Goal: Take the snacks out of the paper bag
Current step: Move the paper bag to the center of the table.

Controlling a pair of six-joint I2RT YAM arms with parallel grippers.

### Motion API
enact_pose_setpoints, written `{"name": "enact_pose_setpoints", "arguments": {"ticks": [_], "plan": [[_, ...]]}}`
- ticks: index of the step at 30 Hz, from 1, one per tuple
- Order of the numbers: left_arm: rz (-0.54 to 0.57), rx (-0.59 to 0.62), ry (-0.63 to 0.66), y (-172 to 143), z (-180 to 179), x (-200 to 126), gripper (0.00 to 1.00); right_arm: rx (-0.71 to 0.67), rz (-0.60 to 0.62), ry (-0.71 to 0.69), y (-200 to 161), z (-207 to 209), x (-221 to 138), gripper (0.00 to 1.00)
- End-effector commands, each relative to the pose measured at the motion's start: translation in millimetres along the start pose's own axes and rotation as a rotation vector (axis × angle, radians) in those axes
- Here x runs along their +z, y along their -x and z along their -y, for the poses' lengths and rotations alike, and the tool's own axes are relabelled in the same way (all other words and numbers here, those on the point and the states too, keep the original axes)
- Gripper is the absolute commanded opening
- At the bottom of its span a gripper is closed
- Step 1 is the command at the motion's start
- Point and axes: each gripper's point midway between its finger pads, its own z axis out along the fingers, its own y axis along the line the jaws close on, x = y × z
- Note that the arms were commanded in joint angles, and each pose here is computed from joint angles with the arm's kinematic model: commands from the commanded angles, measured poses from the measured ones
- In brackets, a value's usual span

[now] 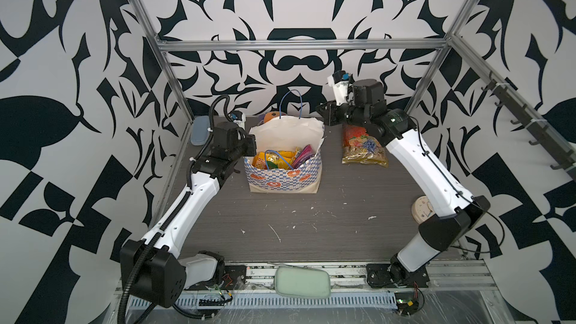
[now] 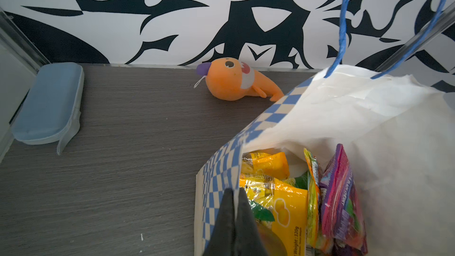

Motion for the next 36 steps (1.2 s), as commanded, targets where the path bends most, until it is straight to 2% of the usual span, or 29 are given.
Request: {"name": "enact_pose_setpoints", "arguments": {"ticks": [1, 6, 11, 18, 24, 28, 33, 36], "plan": [[0.158, 0.055, -0.086, 31.9, 18.1, -21.1, 0.00, -0.030, -0.104, 0.085, -36.7, -12.9, 24.9, 0.10], [0.232, 0.097, -0.143, 33.7, 32.2, -33.3, 0.00, -0.106, -0.269, 0.136, -92.9, -39.5, 45.9, 0.09], [0.239, 0.111, -0.139, 25.9, 33.3, -36.1, 0.00, -0.117, -0.355, 0.154, -140.7, -49.5, 56.2, 0.08], [0.307, 0.104, -0.123, 30.9, 33.0, -50.0, 0.00, -0.255, -0.545, 0.151, -207.7, -67.6, 44.2, 0.06], [0.309, 0.160, -0.232, 18.5, 54.7, -64.0, 0.00, -0.211, -0.608, 0.076, -239.0, -59.3, 37.0, 0.05], [0.320, 0.200, -0.279, 1.0, 65.7, -74.2, 0.00, -0.195, -0.570, -0.099, -237.4, -32.6, 37.8, 0.05], [0.339, 0.262, -0.325, -14.4, 75.6, -82.5, 0.00, -0.110, -0.336, -0.164, -186.2, -33.1, 43.6, 0.09], [0.369, 0.276, -0.299, -19.1, 73.2, -85.1, 0.00, -0.067, -0.207, -0.193, -157.5, -32.9, 42.4, 0.12]]}}
